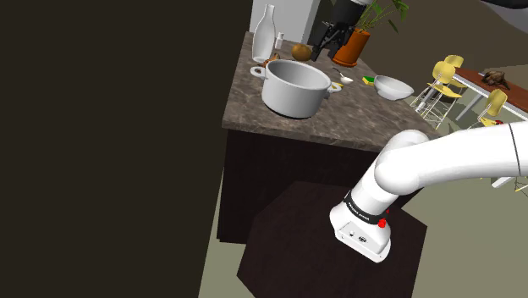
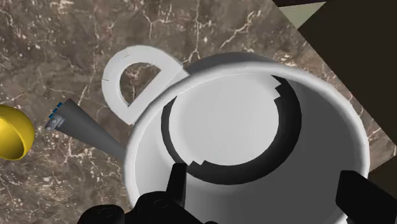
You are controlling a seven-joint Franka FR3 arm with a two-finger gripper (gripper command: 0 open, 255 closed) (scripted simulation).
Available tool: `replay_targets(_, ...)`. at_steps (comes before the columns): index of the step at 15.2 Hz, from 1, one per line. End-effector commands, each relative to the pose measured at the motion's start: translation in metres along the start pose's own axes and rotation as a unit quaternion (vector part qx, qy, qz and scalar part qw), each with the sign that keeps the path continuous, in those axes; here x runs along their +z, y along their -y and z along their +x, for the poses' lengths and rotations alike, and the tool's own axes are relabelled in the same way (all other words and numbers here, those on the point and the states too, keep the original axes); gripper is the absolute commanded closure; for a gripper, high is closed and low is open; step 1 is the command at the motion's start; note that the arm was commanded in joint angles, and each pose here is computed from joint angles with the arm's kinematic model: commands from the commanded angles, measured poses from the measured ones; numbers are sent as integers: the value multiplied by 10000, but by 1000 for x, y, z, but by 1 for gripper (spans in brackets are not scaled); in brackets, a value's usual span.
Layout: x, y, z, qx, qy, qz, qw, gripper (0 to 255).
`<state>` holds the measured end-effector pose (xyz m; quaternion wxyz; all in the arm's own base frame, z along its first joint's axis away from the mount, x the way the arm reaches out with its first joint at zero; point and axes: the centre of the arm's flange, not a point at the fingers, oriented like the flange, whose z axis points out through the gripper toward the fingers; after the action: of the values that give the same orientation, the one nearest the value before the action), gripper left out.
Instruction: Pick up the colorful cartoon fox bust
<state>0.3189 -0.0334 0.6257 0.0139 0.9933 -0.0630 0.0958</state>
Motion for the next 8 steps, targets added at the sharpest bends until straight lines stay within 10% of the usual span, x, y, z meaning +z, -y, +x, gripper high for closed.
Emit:
replay_targets(1, 0, 0, 0, 0, 0, 0, 10000, 0)
replay_targets(8, 33, -46, 78, -324, 149, 22, 9994, 0)
